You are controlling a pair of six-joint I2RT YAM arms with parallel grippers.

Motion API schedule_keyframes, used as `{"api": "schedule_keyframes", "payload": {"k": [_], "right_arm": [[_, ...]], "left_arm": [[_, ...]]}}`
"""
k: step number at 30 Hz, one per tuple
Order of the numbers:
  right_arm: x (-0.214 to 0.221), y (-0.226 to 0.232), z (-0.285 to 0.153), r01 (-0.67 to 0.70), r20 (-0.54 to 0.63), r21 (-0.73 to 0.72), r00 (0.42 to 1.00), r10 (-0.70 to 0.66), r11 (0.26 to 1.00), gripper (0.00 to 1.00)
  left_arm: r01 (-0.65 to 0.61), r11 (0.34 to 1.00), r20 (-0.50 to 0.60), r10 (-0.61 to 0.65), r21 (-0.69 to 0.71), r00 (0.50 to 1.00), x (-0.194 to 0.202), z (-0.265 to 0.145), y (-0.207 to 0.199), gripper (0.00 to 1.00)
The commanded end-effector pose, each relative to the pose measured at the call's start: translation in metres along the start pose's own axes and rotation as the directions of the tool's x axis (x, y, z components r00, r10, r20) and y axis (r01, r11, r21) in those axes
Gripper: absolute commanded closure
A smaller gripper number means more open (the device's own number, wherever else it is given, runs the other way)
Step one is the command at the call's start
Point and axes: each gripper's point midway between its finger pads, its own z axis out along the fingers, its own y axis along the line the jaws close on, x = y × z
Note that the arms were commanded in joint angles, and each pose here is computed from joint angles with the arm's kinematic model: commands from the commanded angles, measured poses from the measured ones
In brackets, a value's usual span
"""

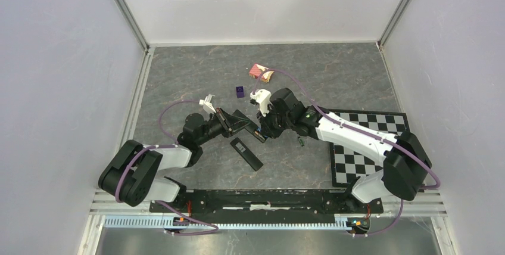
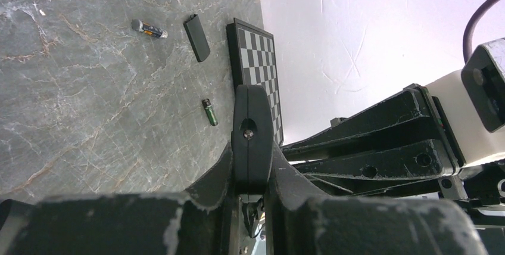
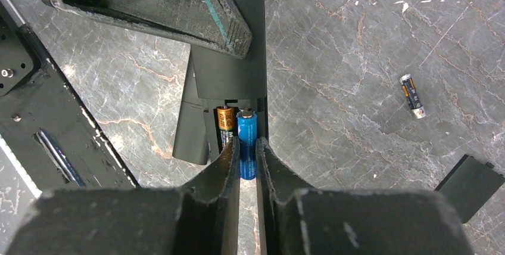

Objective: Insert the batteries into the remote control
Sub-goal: Load the battery into the remote control.

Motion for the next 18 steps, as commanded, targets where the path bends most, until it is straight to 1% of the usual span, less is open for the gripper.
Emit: {"api": "schedule_keyframes", "payload": {"k": [1,4,7,12,16,18], "right_arm": [[0.002,-0.007,-0.002,0.019,-0.033,0.045,0.999,-0.018,0.999,0.86],[0.003,-0.005,-0.002,0.027,-0.035,0.039,0.999,-0.026,0.999,0.94],[0.005,-0.005,-0.003,0.036,-0.04,0.036,0.999,-0.034,0.999,0.96],[0.007,-0.005,-0.008,0.072,-0.055,0.032,0.996,-0.07,0.997,0.98],[0.01,-0.004,-0.012,0.084,-0.073,0.027,0.994,-0.082,0.996,0.98],[0.01,-0.004,-0.011,0.112,-0.077,0.015,0.991,-0.11,0.994,0.98]], "left_arm": [[0.046,0.991,0.004,-0.047,0.123,0.999,-0.007,0.001,-0.037,0.98],[0.056,0.992,0.004,-0.057,0.112,0.998,-0.007,0.002,-0.034,0.98],[0.06,0.993,0.005,-0.061,0.105,0.998,-0.008,0.002,-0.032,0.98],[0.021,0.995,0.002,-0.021,0.1,1.0,-0.006,0.001,-0.03,0.98],[-0.021,0.994,-0.015,0.023,0.105,1.0,-0.004,0.002,-0.03,0.98],[-0.025,0.993,-0.026,0.028,0.111,0.999,-0.003,0.002,-0.032,0.98]]}}
